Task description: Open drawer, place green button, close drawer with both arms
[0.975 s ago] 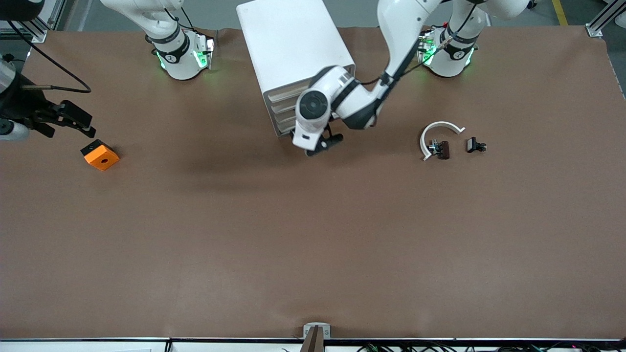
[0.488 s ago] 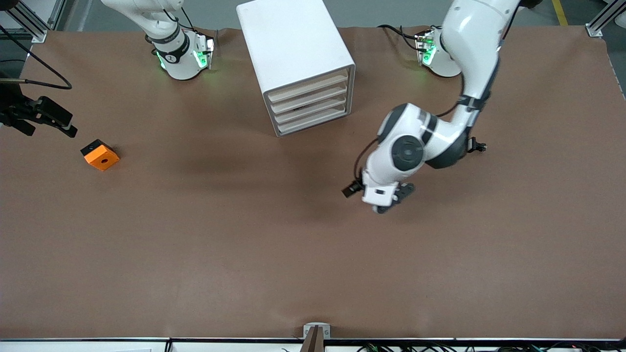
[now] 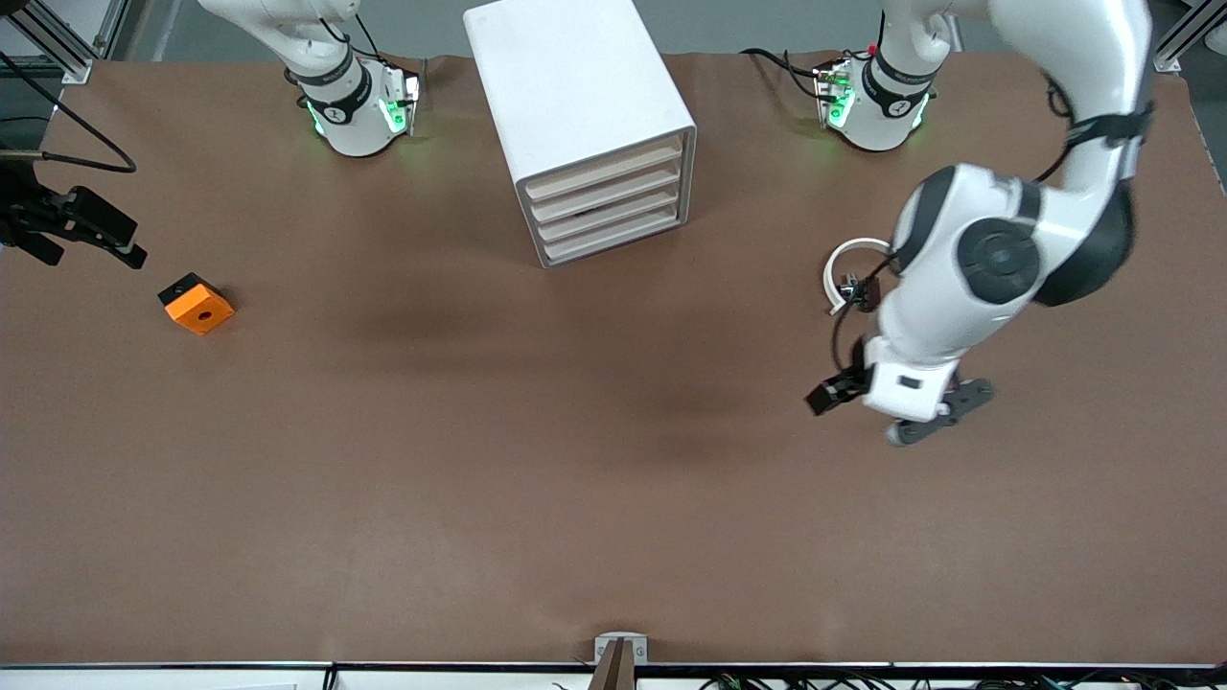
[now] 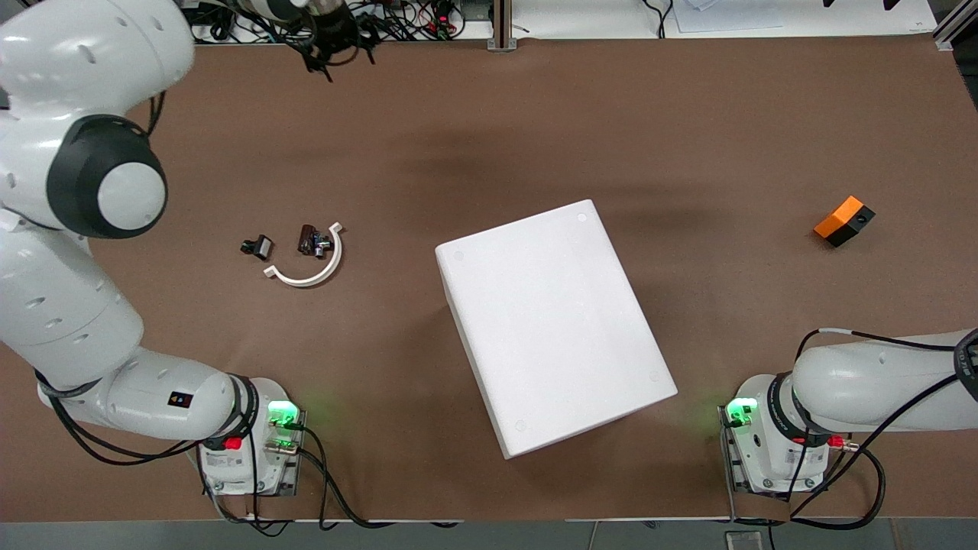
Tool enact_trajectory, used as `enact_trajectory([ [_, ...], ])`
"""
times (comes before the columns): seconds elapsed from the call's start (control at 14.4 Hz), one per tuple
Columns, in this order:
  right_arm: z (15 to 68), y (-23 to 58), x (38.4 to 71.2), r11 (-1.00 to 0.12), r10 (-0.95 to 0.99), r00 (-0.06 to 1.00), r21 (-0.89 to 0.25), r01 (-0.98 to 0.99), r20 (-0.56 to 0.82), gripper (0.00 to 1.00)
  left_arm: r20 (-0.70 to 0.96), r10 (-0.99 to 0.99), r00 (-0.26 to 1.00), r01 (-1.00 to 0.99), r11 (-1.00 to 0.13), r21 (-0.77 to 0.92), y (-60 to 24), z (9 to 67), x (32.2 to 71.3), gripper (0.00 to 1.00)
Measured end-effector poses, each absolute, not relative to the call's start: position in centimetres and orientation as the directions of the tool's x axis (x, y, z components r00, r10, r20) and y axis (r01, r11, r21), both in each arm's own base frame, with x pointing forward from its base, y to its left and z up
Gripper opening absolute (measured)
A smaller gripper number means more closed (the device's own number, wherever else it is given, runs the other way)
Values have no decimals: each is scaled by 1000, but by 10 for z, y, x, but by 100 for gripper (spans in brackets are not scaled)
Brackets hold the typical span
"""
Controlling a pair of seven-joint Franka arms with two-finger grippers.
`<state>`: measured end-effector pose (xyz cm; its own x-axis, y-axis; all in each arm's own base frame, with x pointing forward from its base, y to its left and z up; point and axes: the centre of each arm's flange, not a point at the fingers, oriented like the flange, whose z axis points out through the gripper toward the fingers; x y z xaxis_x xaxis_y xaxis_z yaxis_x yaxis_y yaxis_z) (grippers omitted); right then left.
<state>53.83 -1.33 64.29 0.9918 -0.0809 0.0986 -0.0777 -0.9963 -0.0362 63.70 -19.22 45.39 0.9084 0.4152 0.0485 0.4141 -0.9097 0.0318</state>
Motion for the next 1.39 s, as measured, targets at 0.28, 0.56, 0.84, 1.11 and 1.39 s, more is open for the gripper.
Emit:
enact_trajectory([
  [0.28,643,-13,538,-996,-80,992,-36,-77,99,100,57,301,952,302,-953,-3,-115,531,621,100],
  [0.56,643,-13,538,-996,-80,992,-36,-77,99,100,37,215,976,216,-976,-38,-89,592,582,100],
  [0.84,643,-13,538,-996,-80,992,-36,-77,99,100,12,98,995,98,-994,-38,-58,627,554,100],
  [1.11,643,-13,538,-996,-80,992,-36,-77,99,100,-32,76,997,76,-997,-21,-37,647,530,100],
  [1.39,644,-13,538,-996,-80,992,-36,-77,101,100,-29,74,997,73,-997,-19,-38,654,522,100],
])
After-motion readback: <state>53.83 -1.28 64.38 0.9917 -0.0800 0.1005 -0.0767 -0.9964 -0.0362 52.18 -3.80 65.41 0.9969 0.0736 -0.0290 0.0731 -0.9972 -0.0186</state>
